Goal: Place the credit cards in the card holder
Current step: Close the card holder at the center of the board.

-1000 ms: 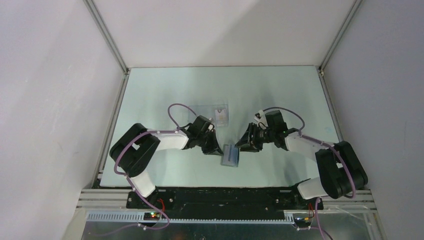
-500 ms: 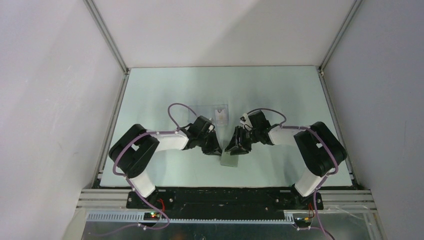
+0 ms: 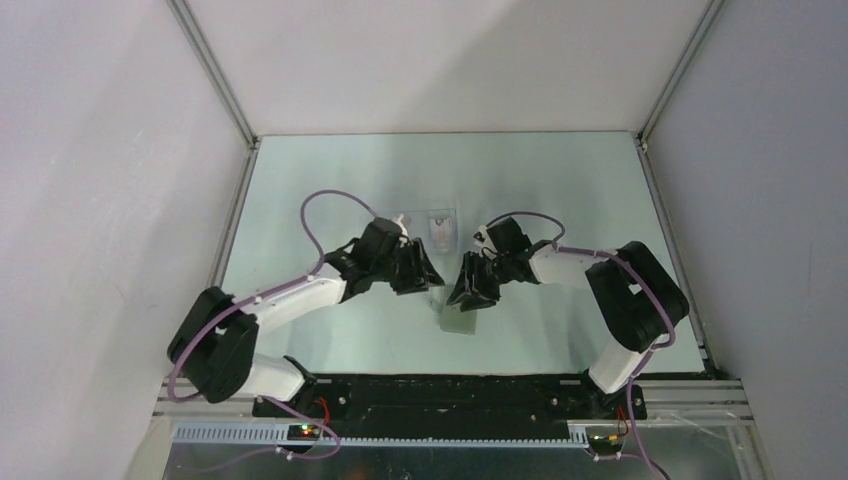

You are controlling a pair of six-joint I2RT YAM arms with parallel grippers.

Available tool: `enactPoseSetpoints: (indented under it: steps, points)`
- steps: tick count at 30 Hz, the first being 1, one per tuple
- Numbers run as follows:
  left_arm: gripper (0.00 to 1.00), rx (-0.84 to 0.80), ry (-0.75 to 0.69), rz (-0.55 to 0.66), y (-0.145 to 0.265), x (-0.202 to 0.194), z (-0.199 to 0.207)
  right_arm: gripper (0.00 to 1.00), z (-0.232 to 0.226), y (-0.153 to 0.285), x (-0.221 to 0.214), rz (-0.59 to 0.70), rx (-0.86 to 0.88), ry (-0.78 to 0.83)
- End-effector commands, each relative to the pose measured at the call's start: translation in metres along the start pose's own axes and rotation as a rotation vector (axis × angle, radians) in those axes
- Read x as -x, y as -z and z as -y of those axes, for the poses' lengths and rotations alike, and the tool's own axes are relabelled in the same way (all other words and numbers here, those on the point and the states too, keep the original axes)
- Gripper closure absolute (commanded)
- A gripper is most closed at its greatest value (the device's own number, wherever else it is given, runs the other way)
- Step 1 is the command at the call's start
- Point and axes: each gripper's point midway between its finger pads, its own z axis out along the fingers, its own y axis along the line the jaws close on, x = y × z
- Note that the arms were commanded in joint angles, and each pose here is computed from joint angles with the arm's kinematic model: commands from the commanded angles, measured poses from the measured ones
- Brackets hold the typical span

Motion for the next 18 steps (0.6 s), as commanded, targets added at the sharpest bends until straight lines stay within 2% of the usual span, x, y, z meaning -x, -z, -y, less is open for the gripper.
enactPoseSetpoints:
  steps: [1,3,7,10,13,14,18]
  points:
    - [0.47,-0.031,0.019,0.047,0.016,0.014,-0.002,0.51,-0.017,0.013,0.008,0.045,-0.003,0.051]
    - [0.47,-0.017,0.024,0.042,0.015,0.013,-0.011,0.53,-0.018,0.015,0.010,0.053,-0.012,0.058]
    - [0.52,0.021,0.041,0.013,0.009,0.007,-0.029,0.66,-0.013,0.009,0.013,0.040,-0.042,0.059]
    - [0.64,0.047,0.050,-0.014,0.002,0.002,-0.039,0.81,-0.008,0.000,0.012,0.015,-0.041,0.047]
    - [0.75,0.047,0.056,-0.033,-0.002,0.000,-0.042,0.90,0.000,-0.008,0.012,0.005,-0.063,0.038]
    - [0.82,0.045,0.059,-0.044,-0.005,-0.001,-0.042,0.94,0.005,-0.011,0.009,-0.008,-0.083,0.027]
    - [0.95,0.020,0.065,-0.085,-0.015,-0.004,-0.040,0.97,0.020,-0.020,0.007,-0.025,-0.139,0.014]
